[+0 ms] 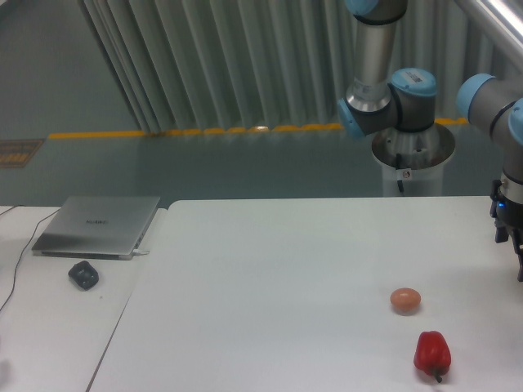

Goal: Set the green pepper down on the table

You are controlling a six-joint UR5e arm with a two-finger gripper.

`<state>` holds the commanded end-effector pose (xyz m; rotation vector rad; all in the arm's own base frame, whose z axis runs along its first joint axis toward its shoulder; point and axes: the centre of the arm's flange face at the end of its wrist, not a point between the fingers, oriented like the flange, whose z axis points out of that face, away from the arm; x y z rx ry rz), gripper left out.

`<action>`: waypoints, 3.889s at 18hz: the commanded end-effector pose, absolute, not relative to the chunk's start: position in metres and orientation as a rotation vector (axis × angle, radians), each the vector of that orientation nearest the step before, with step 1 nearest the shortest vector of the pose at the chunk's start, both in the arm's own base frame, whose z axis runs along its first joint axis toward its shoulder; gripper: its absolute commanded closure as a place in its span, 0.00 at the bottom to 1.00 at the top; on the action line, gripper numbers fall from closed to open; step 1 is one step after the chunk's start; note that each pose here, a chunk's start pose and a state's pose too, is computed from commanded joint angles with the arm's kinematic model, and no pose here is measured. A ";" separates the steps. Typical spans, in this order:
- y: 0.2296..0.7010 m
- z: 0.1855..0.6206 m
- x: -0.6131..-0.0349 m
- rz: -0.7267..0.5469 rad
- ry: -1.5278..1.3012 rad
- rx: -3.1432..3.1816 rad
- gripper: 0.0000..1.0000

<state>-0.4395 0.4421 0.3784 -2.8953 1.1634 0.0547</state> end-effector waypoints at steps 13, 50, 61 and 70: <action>0.435 0.357 -0.439 0.109 1.152 -2.900 0.00; 0.329 0.373 -0.520 0.053 1.810 -2.647 0.00; 0.272 0.362 -0.549 0.000 1.856 -2.602 0.00; 0.239 0.360 -0.566 -0.014 0.890 -2.828 0.00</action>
